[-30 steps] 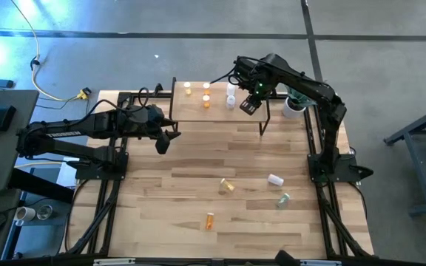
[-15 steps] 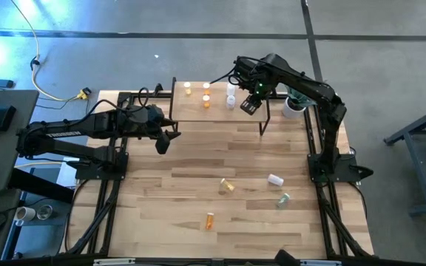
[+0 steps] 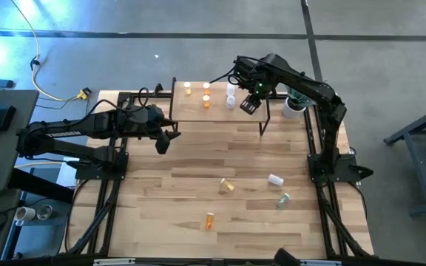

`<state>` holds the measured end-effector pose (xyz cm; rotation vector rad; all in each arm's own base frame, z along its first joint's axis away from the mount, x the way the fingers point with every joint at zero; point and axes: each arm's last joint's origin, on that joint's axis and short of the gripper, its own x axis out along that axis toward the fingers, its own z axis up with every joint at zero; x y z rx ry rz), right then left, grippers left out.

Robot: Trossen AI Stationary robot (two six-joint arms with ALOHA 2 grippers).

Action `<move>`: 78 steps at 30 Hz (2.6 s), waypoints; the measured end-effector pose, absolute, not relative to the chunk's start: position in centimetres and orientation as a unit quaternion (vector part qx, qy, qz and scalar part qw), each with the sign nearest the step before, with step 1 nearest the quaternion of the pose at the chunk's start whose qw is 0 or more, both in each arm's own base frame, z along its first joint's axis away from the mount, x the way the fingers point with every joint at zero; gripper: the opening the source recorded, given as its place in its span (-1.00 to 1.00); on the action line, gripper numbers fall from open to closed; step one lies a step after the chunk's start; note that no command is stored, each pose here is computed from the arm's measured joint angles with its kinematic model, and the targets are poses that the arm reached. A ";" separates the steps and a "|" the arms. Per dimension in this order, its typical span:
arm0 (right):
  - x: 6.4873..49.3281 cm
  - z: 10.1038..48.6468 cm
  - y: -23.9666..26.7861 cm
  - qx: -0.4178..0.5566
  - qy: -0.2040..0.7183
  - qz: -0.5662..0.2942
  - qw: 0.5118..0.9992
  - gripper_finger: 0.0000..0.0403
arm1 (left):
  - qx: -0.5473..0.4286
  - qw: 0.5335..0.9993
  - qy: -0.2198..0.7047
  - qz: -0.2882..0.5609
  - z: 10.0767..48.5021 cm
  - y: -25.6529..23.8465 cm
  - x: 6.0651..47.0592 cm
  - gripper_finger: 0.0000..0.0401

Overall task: Pick and place medicine bottles onto shelf by color
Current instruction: Put the bottom blue pill bottle on the shelf and align it to the other blue pill bottle, then put the top yellow pill bottle on the shelf and align it to the other yellow pill bottle

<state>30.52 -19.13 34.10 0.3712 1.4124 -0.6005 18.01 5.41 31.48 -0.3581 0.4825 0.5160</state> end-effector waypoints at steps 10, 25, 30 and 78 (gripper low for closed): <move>30.4 34.1 -19.3 0.148 0.638 -0.290 0.698 -0.27 | -0.174 0.923 0.235 0.252 31.5 5.4 18.0 0.24; 30.8 34.2 -19.5 0.151 0.619 -0.296 0.712 -0.27 | -0.174 0.922 0.235 0.252 31.5 5.4 18.0 0.24; 30.9 34.2 -19.6 0.151 0.616 -0.296 0.715 -0.27 | -0.174 0.922 0.235 0.253 31.5 5.4 18.0 0.24; 28.3 44.6 -19.7 0.086 0.438 -0.322 0.835 -0.27 | -0.309 0.683 0.379 0.543 28.2 10.8 10.1 0.24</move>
